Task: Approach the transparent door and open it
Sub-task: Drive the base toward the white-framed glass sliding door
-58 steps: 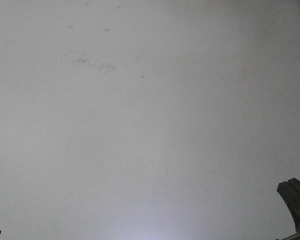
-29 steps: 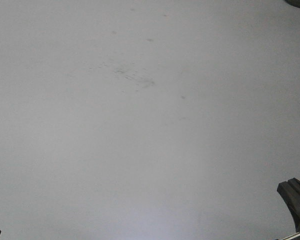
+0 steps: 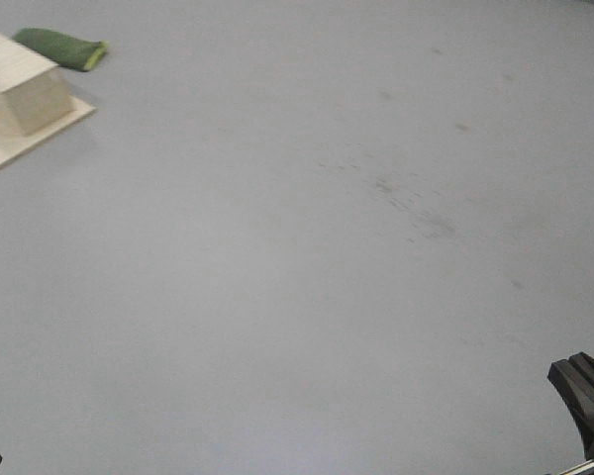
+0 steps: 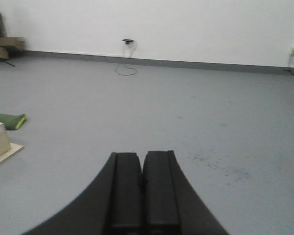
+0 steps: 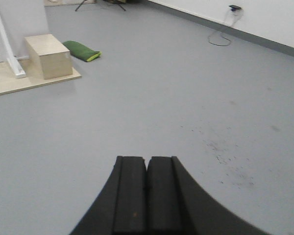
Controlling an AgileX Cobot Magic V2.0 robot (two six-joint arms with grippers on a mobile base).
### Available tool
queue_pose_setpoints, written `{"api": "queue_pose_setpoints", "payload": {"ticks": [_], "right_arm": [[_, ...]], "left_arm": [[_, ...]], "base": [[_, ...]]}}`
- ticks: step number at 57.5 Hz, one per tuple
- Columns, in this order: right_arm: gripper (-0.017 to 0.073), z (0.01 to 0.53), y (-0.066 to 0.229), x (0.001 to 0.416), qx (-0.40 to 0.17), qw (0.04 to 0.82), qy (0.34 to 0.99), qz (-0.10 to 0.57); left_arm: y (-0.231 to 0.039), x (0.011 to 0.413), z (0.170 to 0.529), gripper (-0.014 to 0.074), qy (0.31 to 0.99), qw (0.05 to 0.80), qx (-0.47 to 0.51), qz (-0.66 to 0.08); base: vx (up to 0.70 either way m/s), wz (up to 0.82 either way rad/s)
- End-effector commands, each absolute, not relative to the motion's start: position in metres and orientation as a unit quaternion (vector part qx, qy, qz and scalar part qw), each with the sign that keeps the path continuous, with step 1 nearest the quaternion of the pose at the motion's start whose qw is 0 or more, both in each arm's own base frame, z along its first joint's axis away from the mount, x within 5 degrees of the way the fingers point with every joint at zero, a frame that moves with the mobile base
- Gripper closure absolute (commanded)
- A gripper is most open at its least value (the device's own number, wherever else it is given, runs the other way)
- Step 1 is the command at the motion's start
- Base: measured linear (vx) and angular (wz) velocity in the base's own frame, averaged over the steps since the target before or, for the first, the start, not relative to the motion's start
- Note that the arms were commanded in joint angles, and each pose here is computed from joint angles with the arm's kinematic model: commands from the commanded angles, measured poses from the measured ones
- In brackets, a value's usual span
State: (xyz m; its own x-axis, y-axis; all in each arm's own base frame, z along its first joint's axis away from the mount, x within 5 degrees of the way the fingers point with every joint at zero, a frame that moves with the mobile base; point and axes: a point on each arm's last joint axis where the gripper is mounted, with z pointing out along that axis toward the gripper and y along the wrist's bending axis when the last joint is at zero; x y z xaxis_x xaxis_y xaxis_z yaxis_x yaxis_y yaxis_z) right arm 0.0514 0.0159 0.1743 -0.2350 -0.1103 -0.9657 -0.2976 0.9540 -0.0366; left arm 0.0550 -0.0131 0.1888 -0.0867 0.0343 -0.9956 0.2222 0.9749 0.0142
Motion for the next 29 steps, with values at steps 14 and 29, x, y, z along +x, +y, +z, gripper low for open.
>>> {"api": "queue_pose_setpoints", "payload": {"ticks": [14, 29], "right_arm": [[0.0565, 0.1804, 0.0157, 0.0525, -0.129, 0.639, 0.755, 0.075], [0.0565, 0.1804, 0.0157, 0.0525, -0.129, 0.639, 0.755, 0.075]], "left_arm": [[-0.0124, 0.0548, 0.1945, 0.06, 0.702, 0.704, 0.078, -0.075], [-0.0124, 0.0548, 0.1945, 0.06, 0.702, 0.704, 0.078, -0.075]], "base": [[0.53, 0.68], [0.52, 0.65]]}}
